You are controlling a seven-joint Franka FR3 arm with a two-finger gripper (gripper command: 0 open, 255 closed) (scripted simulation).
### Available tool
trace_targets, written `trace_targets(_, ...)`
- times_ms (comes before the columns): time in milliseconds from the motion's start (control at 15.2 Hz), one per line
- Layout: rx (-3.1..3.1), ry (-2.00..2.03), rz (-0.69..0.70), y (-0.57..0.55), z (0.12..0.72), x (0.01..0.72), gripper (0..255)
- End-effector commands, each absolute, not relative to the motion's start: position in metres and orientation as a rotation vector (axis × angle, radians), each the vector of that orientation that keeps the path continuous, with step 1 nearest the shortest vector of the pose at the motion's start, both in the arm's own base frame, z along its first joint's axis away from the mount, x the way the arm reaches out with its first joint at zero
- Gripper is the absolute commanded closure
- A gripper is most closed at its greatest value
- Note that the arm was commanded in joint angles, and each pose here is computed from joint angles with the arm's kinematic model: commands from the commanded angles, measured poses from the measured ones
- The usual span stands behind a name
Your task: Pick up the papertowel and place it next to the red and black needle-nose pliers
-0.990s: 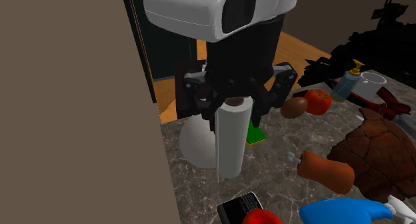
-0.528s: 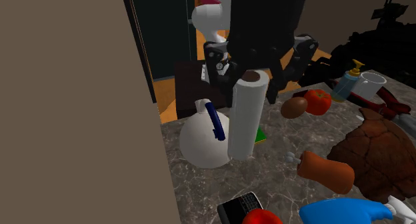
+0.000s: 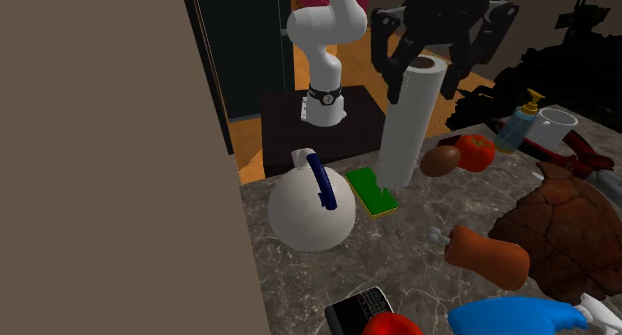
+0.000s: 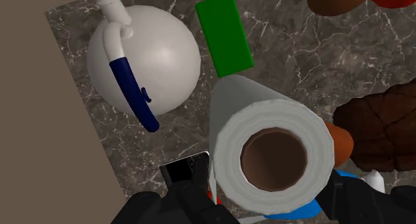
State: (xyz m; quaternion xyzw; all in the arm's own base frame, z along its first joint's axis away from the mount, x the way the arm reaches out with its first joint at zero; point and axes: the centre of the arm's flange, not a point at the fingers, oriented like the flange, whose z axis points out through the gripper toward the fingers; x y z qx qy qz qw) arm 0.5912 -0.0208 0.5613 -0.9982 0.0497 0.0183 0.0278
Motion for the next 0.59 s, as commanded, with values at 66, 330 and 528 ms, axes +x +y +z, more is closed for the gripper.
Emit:
trace_targets(66,-3.082,0.155,0.057,0.009,0.571,0.569,255)
trace_targets(330,-3.082,0.155,0.057,0.049,0.585,0.538,255)
trace_targets(528,-3.082,0.155,0.057,0.080,0.594,0.515,255)
